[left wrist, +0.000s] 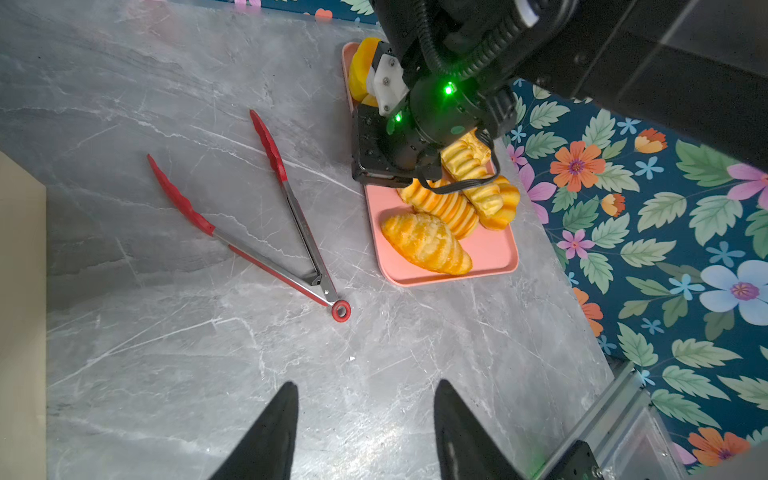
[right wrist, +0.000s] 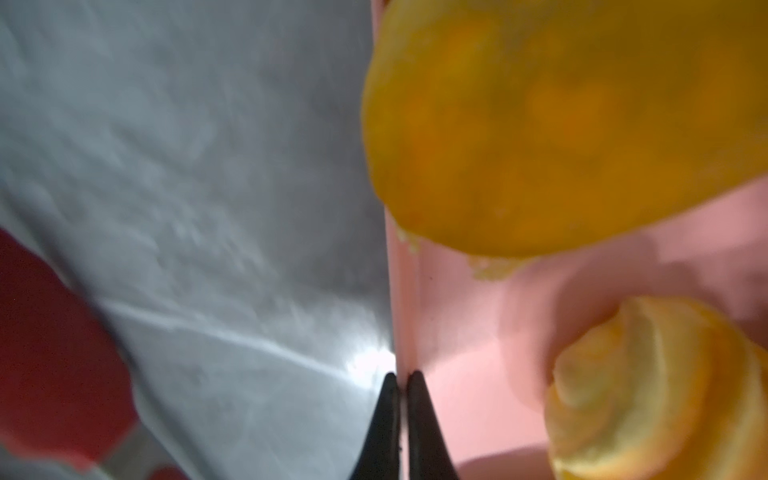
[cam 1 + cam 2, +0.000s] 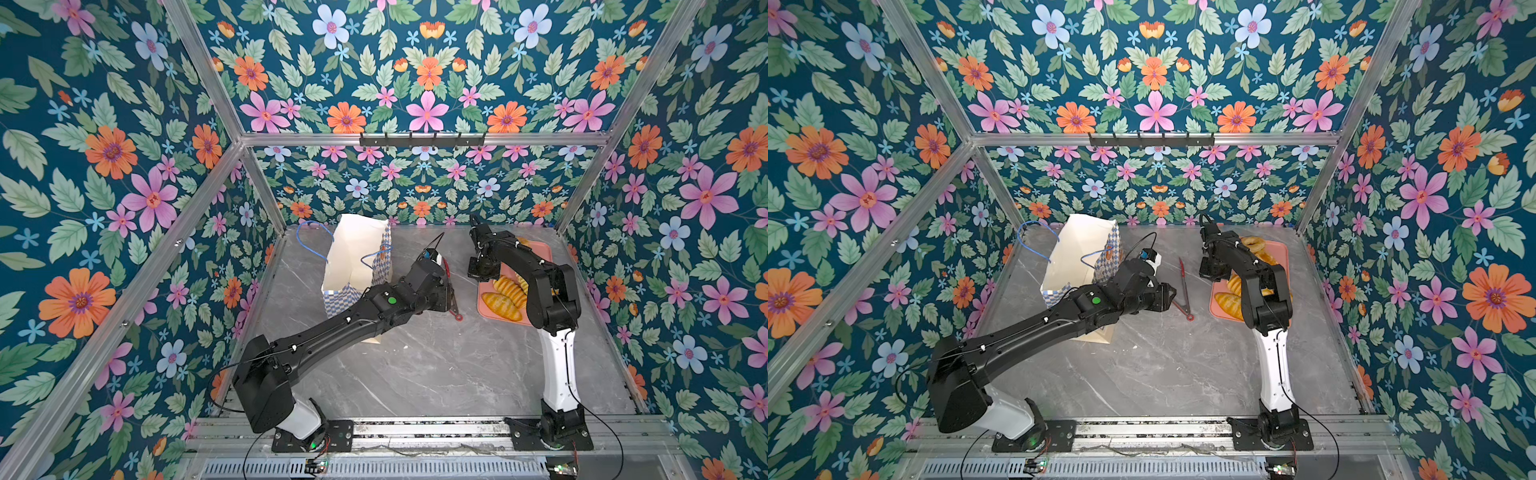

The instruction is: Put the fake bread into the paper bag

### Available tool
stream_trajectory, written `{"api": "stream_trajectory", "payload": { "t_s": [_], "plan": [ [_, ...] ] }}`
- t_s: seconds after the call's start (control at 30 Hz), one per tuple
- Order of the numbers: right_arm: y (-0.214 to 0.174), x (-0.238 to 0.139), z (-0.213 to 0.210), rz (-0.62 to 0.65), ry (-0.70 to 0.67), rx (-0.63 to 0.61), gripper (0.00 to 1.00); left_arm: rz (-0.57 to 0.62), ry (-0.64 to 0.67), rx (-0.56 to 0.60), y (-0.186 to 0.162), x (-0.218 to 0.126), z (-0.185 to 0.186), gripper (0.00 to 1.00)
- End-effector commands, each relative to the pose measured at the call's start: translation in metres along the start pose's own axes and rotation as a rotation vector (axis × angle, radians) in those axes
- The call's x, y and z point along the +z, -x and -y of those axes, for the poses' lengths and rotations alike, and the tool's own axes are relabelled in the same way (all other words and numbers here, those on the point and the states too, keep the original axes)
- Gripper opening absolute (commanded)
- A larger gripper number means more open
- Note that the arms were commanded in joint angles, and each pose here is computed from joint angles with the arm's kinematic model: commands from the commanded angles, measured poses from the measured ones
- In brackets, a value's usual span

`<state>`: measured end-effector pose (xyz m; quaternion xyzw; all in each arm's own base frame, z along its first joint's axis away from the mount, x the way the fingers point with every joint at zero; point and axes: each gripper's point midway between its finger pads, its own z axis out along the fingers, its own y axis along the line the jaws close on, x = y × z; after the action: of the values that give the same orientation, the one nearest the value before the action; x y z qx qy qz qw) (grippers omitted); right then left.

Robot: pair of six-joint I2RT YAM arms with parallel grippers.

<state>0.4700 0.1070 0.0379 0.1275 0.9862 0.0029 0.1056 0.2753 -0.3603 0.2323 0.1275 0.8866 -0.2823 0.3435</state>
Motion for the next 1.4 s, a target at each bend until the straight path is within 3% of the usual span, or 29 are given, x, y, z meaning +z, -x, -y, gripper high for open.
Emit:
{"api": "stream_trajectory", "payload": {
  "t_s": [0.0,0.3,0.8,1.1,1.37],
  "plan": [
    [-0.014,-0.008,-0.006,0.001,0.030,-0.028,0.00,0.025,-0.019,-0.021,0.005,-0.001,0.003,0.54],
    [-0.081,-0.011,-0.003,-0.051,0.005,-0.091,0.00,0.031,-0.017,-0.048,-0.001,-0.003,-0.002,0.54],
    [-0.159,-0.039,-0.012,-0.054,0.003,-0.154,0.00,0.055,-0.012,-0.065,-0.003,-0.010,-0.004,0.54],
    [-0.167,-0.061,-0.017,-0.034,0.079,-0.140,0.35,0.099,-0.021,0.002,0.025,-0.030,0.011,0.57],
    [-0.166,-0.119,-0.029,0.071,0.193,-0.188,0.48,0.231,-0.041,0.101,0.082,-0.077,0.036,0.62]
  ]
}}
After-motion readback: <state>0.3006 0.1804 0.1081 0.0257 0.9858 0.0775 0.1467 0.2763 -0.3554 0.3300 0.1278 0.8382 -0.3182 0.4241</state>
